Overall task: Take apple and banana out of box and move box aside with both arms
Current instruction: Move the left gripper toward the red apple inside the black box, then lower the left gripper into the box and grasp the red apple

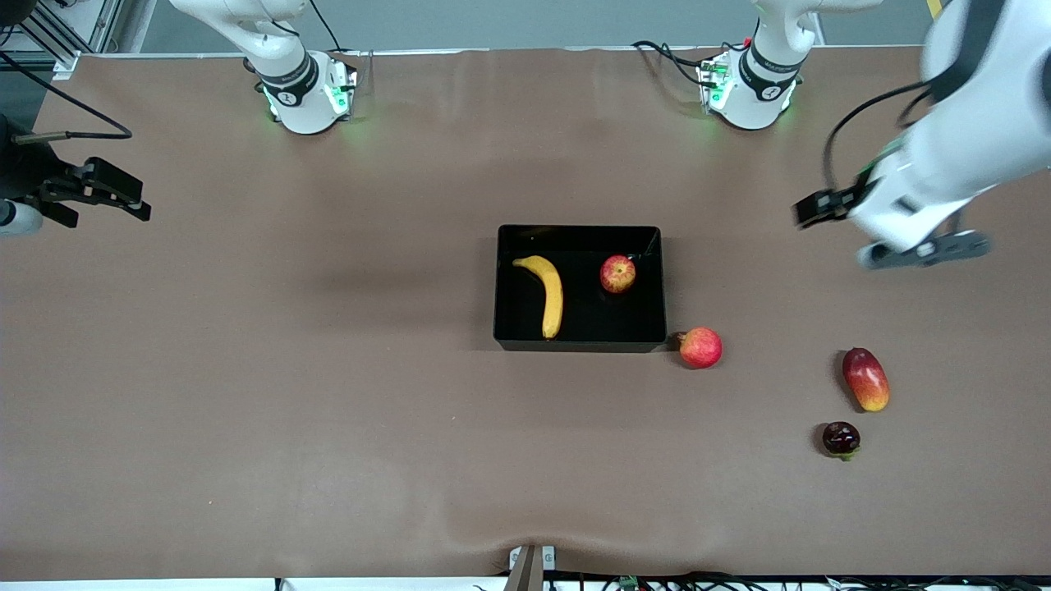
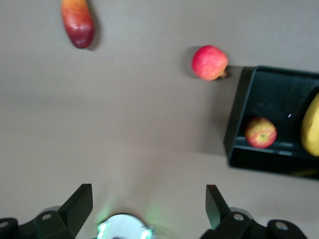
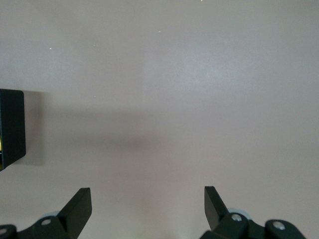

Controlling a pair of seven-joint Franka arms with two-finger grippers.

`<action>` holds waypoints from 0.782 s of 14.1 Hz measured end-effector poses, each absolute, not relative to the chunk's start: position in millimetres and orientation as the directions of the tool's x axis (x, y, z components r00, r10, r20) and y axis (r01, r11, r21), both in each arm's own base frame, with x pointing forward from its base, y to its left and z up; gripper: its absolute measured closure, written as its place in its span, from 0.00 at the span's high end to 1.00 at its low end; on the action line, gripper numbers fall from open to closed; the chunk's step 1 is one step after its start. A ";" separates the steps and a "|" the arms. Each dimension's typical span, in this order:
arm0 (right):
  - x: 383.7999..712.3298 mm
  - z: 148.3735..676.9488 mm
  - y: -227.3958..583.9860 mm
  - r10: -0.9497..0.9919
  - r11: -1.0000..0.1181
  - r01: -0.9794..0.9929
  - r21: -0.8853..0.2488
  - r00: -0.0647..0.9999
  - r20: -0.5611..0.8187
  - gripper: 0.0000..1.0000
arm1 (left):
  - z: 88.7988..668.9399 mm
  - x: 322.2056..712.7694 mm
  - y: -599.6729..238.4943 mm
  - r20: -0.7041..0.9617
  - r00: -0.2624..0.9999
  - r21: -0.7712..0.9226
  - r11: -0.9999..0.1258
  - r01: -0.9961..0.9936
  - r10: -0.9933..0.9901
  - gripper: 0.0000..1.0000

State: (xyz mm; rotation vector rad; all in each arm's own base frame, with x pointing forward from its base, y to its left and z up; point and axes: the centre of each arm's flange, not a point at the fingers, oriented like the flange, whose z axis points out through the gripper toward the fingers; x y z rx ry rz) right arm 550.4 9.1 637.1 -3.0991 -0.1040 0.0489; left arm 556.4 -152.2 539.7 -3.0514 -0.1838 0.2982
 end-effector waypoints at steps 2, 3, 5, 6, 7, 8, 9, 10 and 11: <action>550.6 636.5 9.5 0.069 -0.997 0.067 -0.042 0.997 -0.031 1.00 | 506.5 555.3 -187.6 -0.164 0.970 -0.080 -0.983 0.168 0.179 1.00; 550.8 636.1 10.2 0.071 -0.997 0.069 -0.042 0.997 -0.032 1.00 | 489.3 550.8 -205.3 -0.149 0.965 -0.079 -0.975 0.207 0.217 1.00; 551.3 634.5 12.7 0.077 -0.996 0.075 -0.044 0.996 -0.035 1.00 | 454.8 537.1 -241.9 -0.115 0.947 -0.068 -0.954 0.292 0.299 1.00; 551.7 633.7 14.8 0.081 -0.996 0.079 -0.045 0.996 -0.036 1.00 | 437.7 528.2 -261.2 -0.103 0.936 -0.061 -0.941 0.333 0.338 1.00; 552.2 633.2 17.3 0.086 -0.995 0.084 -0.046 0.996 -0.035 1.00 | 420.2 518.7 -280.3 -0.095 0.922 -0.056 -0.927 0.371 0.375 1.00; 552.7 633.2 20.3 0.091 -0.995 0.090 -0.046 0.995 -0.030 1.00 | 402.9 509.8 -298.0 -0.094 0.908 -0.053 -0.913 0.404 0.407 1.00; 553.0 633.2 23.4 0.097 -0.994 0.095 -0.047 0.995 -0.027 1.00 | 384.8 501.8 -315.4 -0.096 0.895 -0.050 -0.900 0.433 0.436 1.00; 553.2 633.1 26.3 0.102 -0.994 0.100 -0.047 0.994 -0.025 1.00 | 367.2 495.3 -331.1 -0.097 0.880 -0.045 -0.886 0.462 0.464 1.00; 553.3 633.0 28.7 0.106 -0.993 0.105 -0.047 0.994 -0.023 1.00 | 349.6 490.4 -344.3 -0.094 0.865 -0.042 -0.870 0.491 0.493 1.00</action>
